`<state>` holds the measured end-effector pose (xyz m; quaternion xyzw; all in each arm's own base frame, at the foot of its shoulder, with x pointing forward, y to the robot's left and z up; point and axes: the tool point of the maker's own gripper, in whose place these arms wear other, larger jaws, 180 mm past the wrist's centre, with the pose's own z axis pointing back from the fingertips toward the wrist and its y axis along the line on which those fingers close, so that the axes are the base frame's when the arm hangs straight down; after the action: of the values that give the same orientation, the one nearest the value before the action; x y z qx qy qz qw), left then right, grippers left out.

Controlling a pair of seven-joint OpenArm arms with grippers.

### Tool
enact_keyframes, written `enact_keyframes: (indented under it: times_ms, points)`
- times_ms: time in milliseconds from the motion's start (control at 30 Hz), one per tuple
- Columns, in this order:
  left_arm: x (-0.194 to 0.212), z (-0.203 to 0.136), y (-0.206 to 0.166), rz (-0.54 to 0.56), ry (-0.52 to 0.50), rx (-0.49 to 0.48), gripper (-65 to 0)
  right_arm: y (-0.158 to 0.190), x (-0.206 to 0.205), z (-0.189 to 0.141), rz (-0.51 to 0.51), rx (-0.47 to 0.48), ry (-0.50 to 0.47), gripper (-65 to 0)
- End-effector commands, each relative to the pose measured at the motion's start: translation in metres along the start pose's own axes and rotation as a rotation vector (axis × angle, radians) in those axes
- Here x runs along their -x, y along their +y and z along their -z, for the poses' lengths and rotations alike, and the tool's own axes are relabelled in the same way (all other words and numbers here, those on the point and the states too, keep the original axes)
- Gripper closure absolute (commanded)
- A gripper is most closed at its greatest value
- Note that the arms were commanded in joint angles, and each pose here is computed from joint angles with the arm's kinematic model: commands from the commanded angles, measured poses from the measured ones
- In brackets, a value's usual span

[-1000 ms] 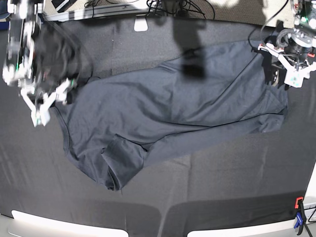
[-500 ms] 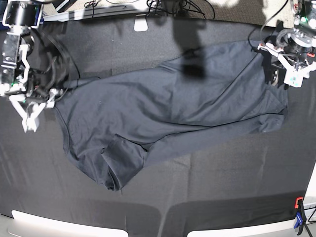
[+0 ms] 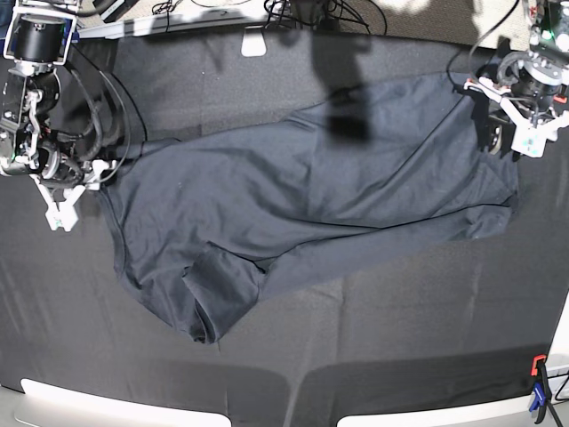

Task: Layout the t-shirt on the table in an organized manner, then fold the t-shirt properly
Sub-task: 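Lower both grippers and grasp opposite ends of the grey t-shirt, then lift the shirt with both grippers and stretch it apart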

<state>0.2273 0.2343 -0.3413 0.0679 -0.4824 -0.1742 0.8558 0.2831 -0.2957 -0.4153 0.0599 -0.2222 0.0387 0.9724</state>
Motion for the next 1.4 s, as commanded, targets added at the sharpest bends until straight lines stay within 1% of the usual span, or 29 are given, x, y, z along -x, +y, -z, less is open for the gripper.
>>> enact_keyframes:
  times_ms: [0, 67, 100, 167, 333, 400, 433, 500, 533, 567, 667, 800, 833, 1033, 1133, 1233, 1300, 1367]
  points:
    - [-0.01, -0.002, 0.005, 0.01, -0.038, -0.009, -21.5, -0.002, -0.008, -0.006, -0.025, -0.002, -0.015, -11.9]
    - [-0.01, -0.002, 0.005, 0.01, -0.038, -0.009, -21.5, -0.002, -0.011, -0.006, -0.025, -0.001, -0.028, -0.5]
    - [-0.01, -0.002, 0.005, 0.01, -0.038, -0.009, -21.5, -0.002, -0.012, -0.006, -0.025, -0.001, -0.035, 0.0]
    - [-0.01, -0.002, 0.005, 0.01, -0.037, -0.009, -21.5, -0.003, -0.016, -0.006, -0.029, 0.003, -0.055, 0.0]
    - [-0.003, -0.006, 0.007, 0.009, -0.019, -0.017, -21.5, -0.008, -0.026, -0.013, -0.083, 0.061, -0.083, 0.0]
    - [0.003, -0.01, 0.009, 0.007, -0.001, -0.024, -21.5, -0.007, -0.032, -0.017, -0.1, 0.068, -0.097, 0.0]
    - [0.007, -0.012, 0.014, -0.003, 0.008, -0.052, -21.5, -0.006, -0.034, -0.018, -0.106, 0.069, -0.105, 0.0]
    - [0.014, -0.019, 0.033, -0.05, 0.026, -0.154, -21.5, -0.004, -0.037, -0.02, -0.111, 0.07, -0.113, 0.0]
    - [0.017, -0.022, 0.041, -0.07, 0.037, -0.184, -21.5, -0.004, -0.037, -0.021, -0.113, 0.07, -0.115, 0.0]
    - [0.022, -0.025, 0.045, -0.091, 0.057, -0.194, -21.5, -0.004, -0.037, -0.02, -0.113, 0.07, -0.115, 0.0]
    - [0.035, -0.029, 0.047, -0.188, 0.114, -0.18, -21.5, -0.004, -0.037, -0.021, -0.113, 0.07, -0.115, 0.0]
    - [0.045, -0.03, 0.036, -0.302, 0.166, -0.129, -21.5, -0.004, -0.037, -0.02, -0.113, 0.07, -0.115, 0.0]
    - [0.048, -0.03, 0.032, -0.316, 0.182, -0.115, -21.5, -0.004, -0.037, -0.021, -0.113, 0.071, -0.115, 0.0]
    - [0.07, -0.038, 0.016, -0.34, 0.277, -0.085, -21.5, -0.004, -0.037, -0.02, -0.113, 0.07, -0.115, 0.0]
    - [0.082, -0.046, 0.018, -0.288, 0.328, -0.106, -21.5, -0.004, -0.038, -0.02, -0.111, 0.067, -0.116, 0.0]
    - [0.096, -0.052, 0.018, -0.288, 0.382, -0.122, -21.5, -0.004, -0.037, -0.02, -0.111, 0.067, -0.116, 0.0]
    - [0.106, -0.053, 0.015, -0.322, 0.401, -0.113, -21.5, -0.004, -0.038, -0.02, -0.112, 0.067, -0.116, 0.0]
    - [0.116, -0.052, 0.01, -0.378, 0.417, -0.093, -21.5, -0.004, -0.037, -0.02, -0.112, 0.067, -0.116, 0.0]
